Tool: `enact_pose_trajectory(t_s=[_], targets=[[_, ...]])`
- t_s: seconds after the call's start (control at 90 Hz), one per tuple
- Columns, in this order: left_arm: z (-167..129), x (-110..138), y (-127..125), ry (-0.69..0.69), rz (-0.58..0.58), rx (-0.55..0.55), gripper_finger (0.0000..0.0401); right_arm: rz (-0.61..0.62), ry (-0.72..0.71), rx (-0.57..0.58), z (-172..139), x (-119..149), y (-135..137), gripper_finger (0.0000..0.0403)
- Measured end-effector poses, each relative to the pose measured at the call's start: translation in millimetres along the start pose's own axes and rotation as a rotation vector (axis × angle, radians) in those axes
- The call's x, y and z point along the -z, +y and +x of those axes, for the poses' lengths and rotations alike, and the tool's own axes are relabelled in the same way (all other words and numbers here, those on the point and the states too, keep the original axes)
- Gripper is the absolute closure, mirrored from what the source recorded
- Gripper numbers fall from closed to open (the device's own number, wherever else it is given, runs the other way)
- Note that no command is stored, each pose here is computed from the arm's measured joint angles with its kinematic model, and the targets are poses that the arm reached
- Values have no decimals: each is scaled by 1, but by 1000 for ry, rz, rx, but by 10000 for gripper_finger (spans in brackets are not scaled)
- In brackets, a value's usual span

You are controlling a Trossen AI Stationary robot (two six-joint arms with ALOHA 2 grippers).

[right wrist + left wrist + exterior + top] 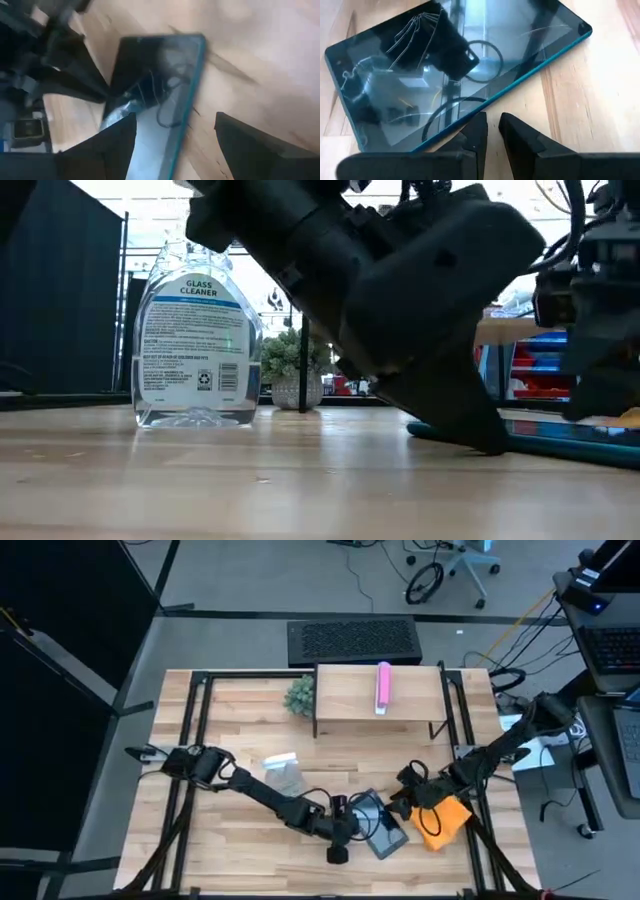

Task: Apply microfiber cloth
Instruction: Spray the tablet with the bottle cleaner

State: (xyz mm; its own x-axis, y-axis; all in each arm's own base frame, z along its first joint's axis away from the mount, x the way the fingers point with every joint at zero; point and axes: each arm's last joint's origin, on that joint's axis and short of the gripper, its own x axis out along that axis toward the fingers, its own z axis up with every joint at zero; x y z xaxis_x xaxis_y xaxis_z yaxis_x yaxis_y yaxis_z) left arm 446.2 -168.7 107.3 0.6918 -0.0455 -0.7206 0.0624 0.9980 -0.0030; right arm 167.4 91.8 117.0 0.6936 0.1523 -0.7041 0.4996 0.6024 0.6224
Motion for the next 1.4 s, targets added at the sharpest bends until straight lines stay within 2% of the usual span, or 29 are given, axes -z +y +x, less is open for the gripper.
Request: enact_pose_trajectory(t_s=[0.133,0.322,0.5,0.622,0.767,0.911,1.167,1.222,1.4], targets=[[2,-2,7,1,-10,-6,352,-5,22,27,10,4,-3,156],[4,-3,17,-1,-26,-13,352,-45,3,-46,22,5,2,156],[7,-7,24,-31,-44,-14,352,-51,9,-60,25,6,3,156],[8,-9,32,-38,-56,-47,352,-75,12,-105,27,6,6,156],[9,-10,38,-41,-68,-58,352,-163,31,-167,26,7,11,163],[9,-10,38,-42,-95,-61,352,-193,16,-154,26,6,11,214],[-9,-17,26,-25,-144,-37,352,-210,-34,-197,20,1,18,377],[-23,-26,21,-37,-167,-18,352,-247,-52,-228,16,0,22,388],[-79,-53,7,-94,-182,16,352,-336,-108,-271,-1,-6,28,391]])
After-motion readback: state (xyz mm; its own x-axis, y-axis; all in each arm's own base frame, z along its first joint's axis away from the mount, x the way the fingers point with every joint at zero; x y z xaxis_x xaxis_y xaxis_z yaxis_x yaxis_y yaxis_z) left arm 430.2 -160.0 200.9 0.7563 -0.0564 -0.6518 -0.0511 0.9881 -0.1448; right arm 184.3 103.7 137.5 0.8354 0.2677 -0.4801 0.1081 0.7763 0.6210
